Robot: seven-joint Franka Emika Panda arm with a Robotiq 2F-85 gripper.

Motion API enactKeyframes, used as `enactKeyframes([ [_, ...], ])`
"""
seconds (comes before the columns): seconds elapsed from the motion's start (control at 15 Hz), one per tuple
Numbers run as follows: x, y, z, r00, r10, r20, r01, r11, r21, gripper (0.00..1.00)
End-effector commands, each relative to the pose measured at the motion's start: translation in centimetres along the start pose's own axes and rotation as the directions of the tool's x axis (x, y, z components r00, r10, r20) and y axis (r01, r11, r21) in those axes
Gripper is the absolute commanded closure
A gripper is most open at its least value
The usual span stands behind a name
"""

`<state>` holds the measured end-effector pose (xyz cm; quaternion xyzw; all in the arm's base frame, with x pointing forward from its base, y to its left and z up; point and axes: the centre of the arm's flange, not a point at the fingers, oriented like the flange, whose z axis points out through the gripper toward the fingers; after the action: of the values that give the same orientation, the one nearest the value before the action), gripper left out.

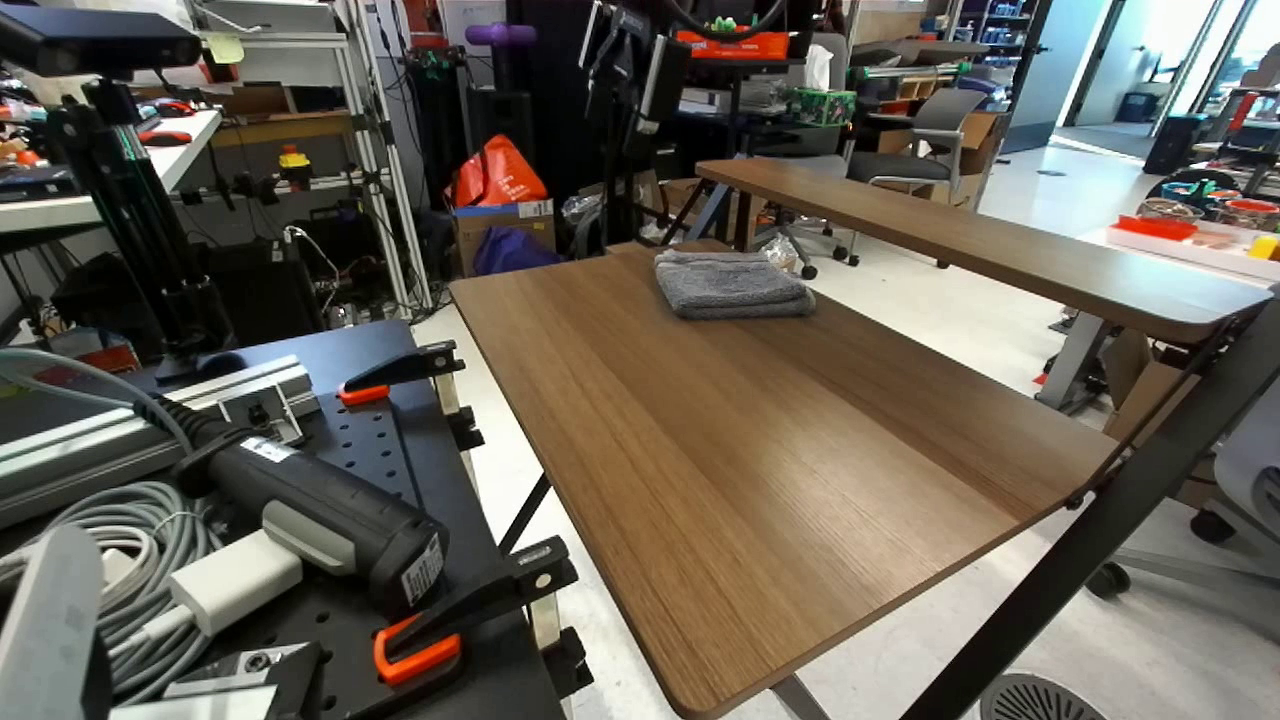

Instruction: Slide the grey towel towards the edge of the table.

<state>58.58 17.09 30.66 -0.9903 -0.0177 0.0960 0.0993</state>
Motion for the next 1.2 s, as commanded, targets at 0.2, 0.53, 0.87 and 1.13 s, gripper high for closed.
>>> enactKeyframes([
  [0.2,5.6,-3.8,3.3,0.995,-0.011,-0.102,0.003,0.997,-0.076,0.00],
  [0.53,8.5,-3.7,4.6,0.990,-0.011,-0.140,-0.005,0.993,-0.116,0.00],
  [0.87,11.5,-2.7,6.3,0.989,-0.003,-0.150,-0.019,0.990,-0.143,0.00],
  [1.13,13.3,-2.8,8.5,0.986,-0.018,-0.163,-0.009,0.987,-0.162,0.00],
])
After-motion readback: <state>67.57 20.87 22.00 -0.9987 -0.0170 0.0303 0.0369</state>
